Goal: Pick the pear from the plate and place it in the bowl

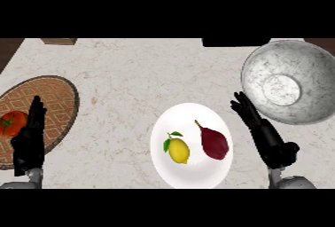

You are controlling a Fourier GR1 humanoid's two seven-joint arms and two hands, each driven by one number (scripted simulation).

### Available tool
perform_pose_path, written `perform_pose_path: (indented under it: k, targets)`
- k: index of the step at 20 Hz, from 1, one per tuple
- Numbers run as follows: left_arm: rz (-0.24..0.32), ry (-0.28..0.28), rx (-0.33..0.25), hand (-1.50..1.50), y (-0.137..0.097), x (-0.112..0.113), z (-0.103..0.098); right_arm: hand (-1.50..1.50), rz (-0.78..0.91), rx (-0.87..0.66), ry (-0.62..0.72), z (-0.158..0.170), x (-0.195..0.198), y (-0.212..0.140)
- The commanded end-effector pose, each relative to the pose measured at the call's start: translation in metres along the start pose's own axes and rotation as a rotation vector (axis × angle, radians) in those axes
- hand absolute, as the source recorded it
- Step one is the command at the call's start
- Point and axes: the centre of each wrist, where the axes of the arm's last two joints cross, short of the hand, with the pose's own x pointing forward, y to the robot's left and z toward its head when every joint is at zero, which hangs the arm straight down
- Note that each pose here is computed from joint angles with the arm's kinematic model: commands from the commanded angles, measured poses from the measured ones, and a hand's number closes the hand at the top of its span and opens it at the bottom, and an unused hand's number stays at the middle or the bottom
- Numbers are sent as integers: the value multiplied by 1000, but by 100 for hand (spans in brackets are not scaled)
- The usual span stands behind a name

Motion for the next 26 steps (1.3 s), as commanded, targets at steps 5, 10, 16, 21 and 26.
perform_pose_path:
  k: [5, 10, 16, 21, 26]
  targets:
    - [157, -251, -134, 0, -13, 70, -32, -150, -394, 748, -227, -17, 68, 120]
    - [256, -221, -195, 0, 19, 81, -46, -150, -116, 506, -392, 3, 78, 96]
    - [269, -215, -183, 0, 20, 76, -53, -150, 19, 670, -508, 33, 115, 59]
    - [260, -236, -176, 0, 18, 88, -63, -150, 333, 614, -483, -3, 162, 4]
    - [263, -219, -209, 0, 20, 78, -59, -150, 567, 642, -330, -16, 201, -39]
